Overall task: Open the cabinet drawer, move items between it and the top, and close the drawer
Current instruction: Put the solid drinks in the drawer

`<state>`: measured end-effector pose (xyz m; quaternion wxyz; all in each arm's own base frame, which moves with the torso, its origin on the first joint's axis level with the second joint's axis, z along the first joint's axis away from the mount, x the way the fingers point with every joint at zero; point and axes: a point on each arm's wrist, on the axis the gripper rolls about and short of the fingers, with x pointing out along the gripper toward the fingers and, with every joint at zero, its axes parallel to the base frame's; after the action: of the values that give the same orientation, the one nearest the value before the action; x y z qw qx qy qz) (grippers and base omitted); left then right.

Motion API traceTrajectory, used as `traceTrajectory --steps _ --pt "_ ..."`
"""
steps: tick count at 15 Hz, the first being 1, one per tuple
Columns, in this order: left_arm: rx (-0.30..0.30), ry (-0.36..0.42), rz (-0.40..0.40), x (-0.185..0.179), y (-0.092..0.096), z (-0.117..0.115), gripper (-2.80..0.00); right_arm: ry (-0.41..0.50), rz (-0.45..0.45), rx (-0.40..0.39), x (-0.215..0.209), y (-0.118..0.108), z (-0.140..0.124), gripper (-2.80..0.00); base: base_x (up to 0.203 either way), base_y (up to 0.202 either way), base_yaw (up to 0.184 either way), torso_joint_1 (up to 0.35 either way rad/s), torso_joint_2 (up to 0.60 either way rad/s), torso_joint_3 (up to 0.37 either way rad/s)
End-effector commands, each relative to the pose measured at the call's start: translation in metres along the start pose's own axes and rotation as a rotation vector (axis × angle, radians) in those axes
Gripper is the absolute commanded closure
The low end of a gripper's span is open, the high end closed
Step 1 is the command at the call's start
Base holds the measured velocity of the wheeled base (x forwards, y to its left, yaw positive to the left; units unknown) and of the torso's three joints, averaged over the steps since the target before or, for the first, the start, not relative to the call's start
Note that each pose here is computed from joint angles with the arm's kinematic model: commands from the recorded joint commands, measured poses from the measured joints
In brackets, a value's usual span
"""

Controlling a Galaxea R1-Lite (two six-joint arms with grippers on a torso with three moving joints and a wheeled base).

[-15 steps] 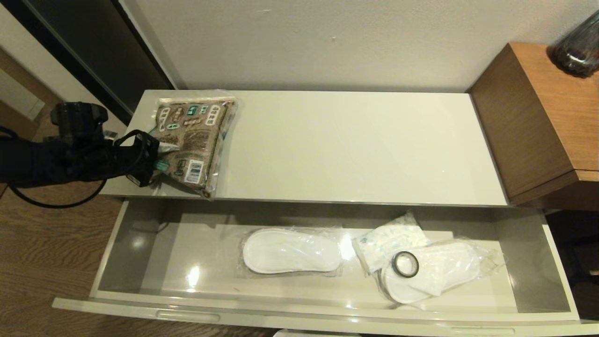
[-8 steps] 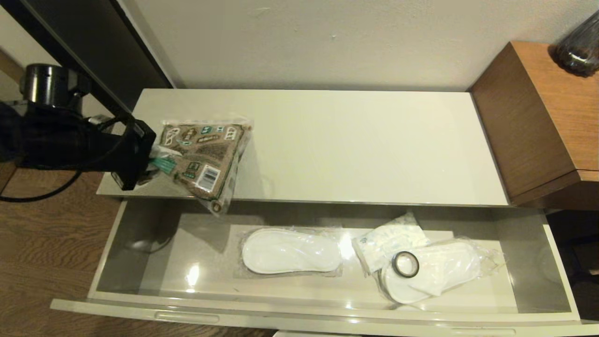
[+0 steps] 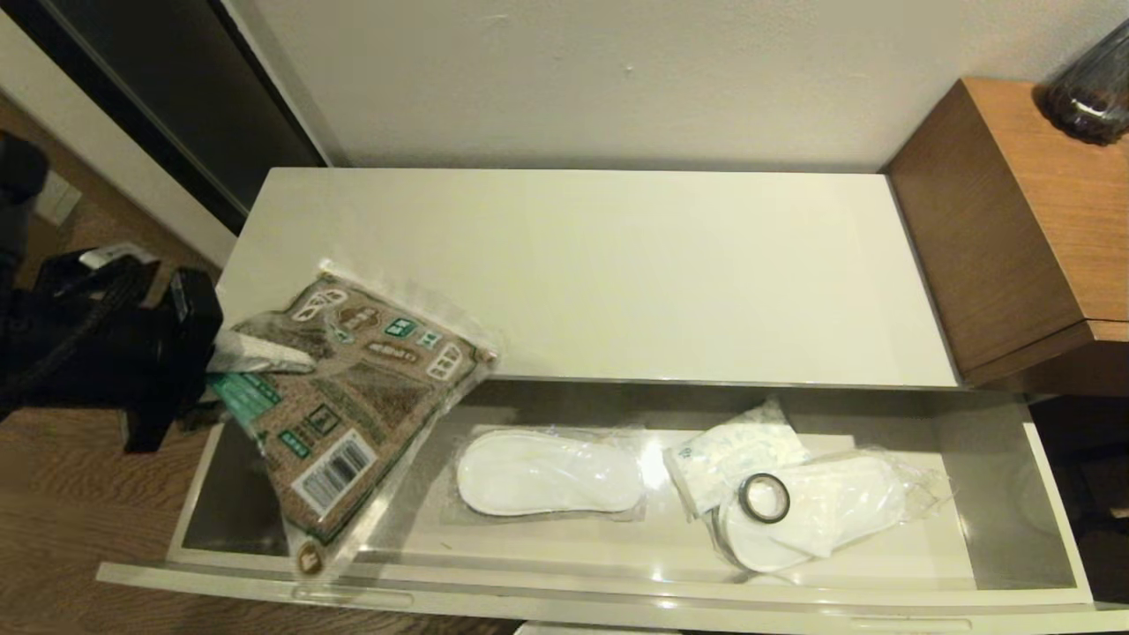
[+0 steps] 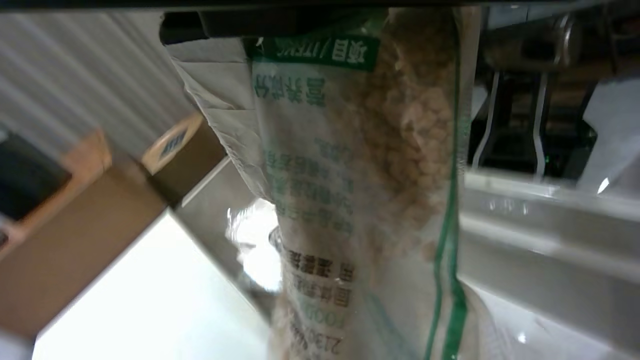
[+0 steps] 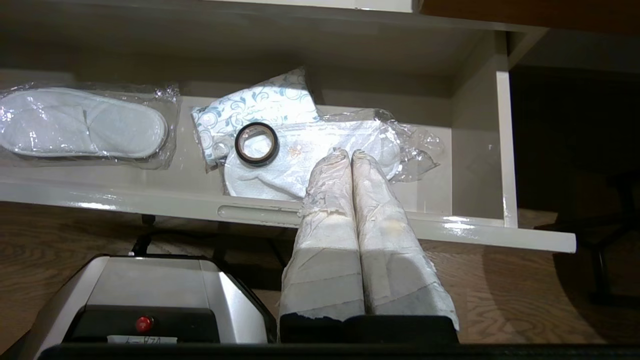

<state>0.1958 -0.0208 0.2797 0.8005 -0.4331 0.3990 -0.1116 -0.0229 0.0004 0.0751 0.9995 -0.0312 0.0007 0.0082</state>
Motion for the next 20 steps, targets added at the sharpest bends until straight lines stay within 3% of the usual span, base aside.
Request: traceTrajectory --steps 1,4,6,8,10,12,15,18,20 --pt "0.019 -0.007 -0.028 -0.019 -0.003 -0.016 0.00 0.003 0.001 -0.001 0.000 0.000 0.000 0.00 0.000 0.000 0.000 0.000 0.00 0.000" --pt "-0.009 0.033 0.003 -0.029 0.003 -0.031 0.00 0.003 0.001 -0.001 0.000 0.000 0.000 0.00 0.000 0.000 0.000 0.000 0.00 0.000" --pt "-0.109 0.108 0.090 -0.017 0.016 -0.035 0.00 0.003 0.001 -0.001 0.000 0.000 0.000 0.00 0.000 0.000 0.000 0.000 0.00 0.000" --pt "-0.169 0.127 0.136 -0.005 0.021 -0.031 0.00 0.003 0.001 -0.001 0.000 0.000 0.000 0.00 0.000 0.000 0.000 0.000 0.00 0.000" --pt "-0.190 0.134 0.157 0.000 0.024 -0.030 0.00 0.003 0.001 -0.001 0.000 0.000 0.000 0.00 0.000 0.000 0.000 0.000 0.00 0.000" --pt "-0.290 0.162 0.226 0.017 0.032 -0.027 0.00 0.003 0.001 -0.001 0.000 0.000 0.000 0.00 0.000 0.000 0.000 0.000 0.00 0.000" --pt "-0.317 0.189 0.267 0.026 0.036 -0.032 0.00 0.003 0.001 -0.001 0.000 0.000 0.000 0.00 0.000 0.000 0.000 0.000 0.00 0.000" --pt "-0.369 0.220 0.423 0.068 0.054 -0.019 0.00 0.003 0.001 -0.001 0.000 0.000 0.000 0.00 0.000 0.000 0.000 0.000 0.00 0.000" --pt "-0.385 0.226 0.469 0.092 0.062 -0.011 0.00 0.003 0.001 -0.001 0.000 0.000 0.000 0.00 0.000 0.000 0.000 0.000 0.00 0.000"
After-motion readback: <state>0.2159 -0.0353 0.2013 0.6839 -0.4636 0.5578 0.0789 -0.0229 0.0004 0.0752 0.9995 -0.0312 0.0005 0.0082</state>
